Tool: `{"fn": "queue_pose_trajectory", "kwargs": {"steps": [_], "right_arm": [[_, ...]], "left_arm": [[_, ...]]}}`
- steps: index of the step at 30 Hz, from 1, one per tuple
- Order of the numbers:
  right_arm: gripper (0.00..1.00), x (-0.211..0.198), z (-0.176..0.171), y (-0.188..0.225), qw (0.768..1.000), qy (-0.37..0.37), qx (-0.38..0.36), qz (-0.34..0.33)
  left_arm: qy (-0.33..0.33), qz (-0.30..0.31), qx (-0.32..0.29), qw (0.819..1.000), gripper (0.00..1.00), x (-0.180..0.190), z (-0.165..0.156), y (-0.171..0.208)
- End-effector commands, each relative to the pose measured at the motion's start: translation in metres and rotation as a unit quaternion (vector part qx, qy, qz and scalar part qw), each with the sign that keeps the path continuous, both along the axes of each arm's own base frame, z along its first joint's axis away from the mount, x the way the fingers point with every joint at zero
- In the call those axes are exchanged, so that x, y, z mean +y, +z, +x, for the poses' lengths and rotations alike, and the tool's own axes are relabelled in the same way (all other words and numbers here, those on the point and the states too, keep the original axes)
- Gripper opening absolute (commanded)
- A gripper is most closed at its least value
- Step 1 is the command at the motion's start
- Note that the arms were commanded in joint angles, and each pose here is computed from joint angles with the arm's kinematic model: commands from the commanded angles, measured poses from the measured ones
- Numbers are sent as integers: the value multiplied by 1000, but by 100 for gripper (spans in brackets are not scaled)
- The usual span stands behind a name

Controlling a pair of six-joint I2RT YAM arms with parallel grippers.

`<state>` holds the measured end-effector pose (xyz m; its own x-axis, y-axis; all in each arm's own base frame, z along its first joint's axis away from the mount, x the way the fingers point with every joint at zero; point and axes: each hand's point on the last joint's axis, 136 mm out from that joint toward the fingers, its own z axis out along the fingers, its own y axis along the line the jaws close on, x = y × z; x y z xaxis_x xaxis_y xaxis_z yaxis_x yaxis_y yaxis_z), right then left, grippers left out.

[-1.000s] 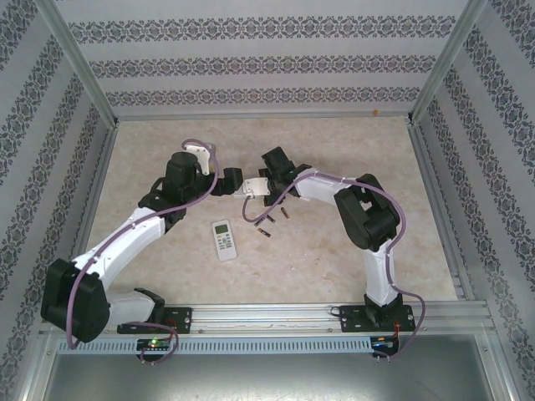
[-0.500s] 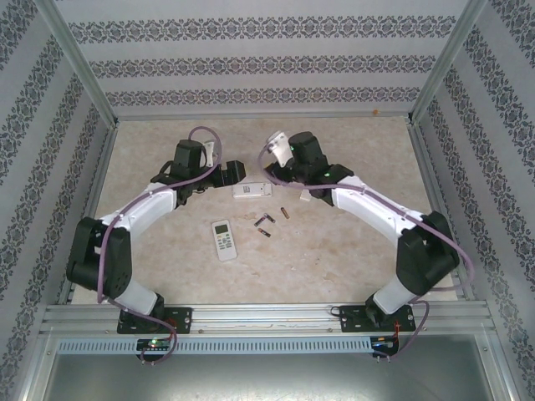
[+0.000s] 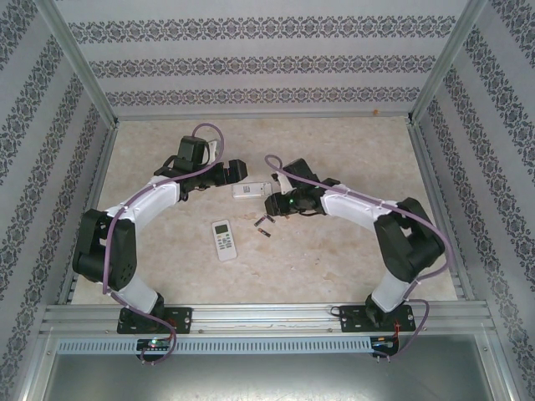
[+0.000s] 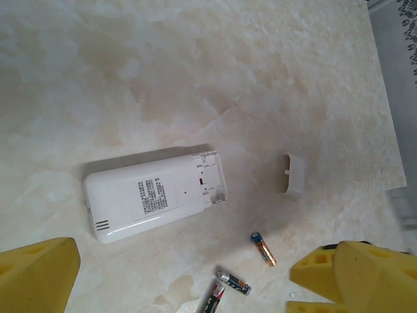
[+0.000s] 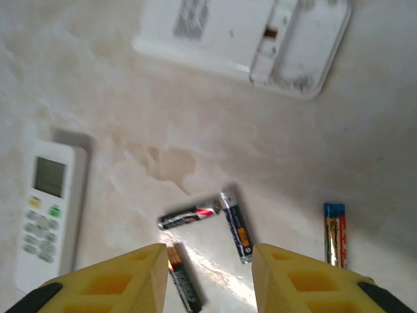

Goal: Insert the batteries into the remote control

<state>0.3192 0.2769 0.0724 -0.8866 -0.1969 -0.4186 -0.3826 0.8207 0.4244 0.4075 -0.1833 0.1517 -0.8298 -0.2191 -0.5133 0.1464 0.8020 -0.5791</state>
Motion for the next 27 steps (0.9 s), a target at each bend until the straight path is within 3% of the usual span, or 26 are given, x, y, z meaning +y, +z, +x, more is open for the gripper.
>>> {"fn": "queue_pose_trajectory", "kwargs": {"steps": [1, 12, 18, 23, 27], "right_arm": [[39, 8, -5, -9, 999, 34, 11, -19], [40, 11, 1, -38, 996, 47, 4, -70], [40, 7, 6, -20, 995, 44, -34, -86], [40, -29, 21, -10, 987, -36, -75, -137], [39, -50, 26, -24, 984, -79, -49, -152]], "left_arm": [[-6, 0, 3, 1000, 100, 1, -3, 4], [-9, -8, 11, 1000, 100, -3, 0, -3], [-10, -5, 9, 1000, 100, -2, -2, -2], [-8, -5, 7, 1000, 100, 0, -4, -1], [-9, -10, 7, 1000, 100, -1, -6, -1]]}}
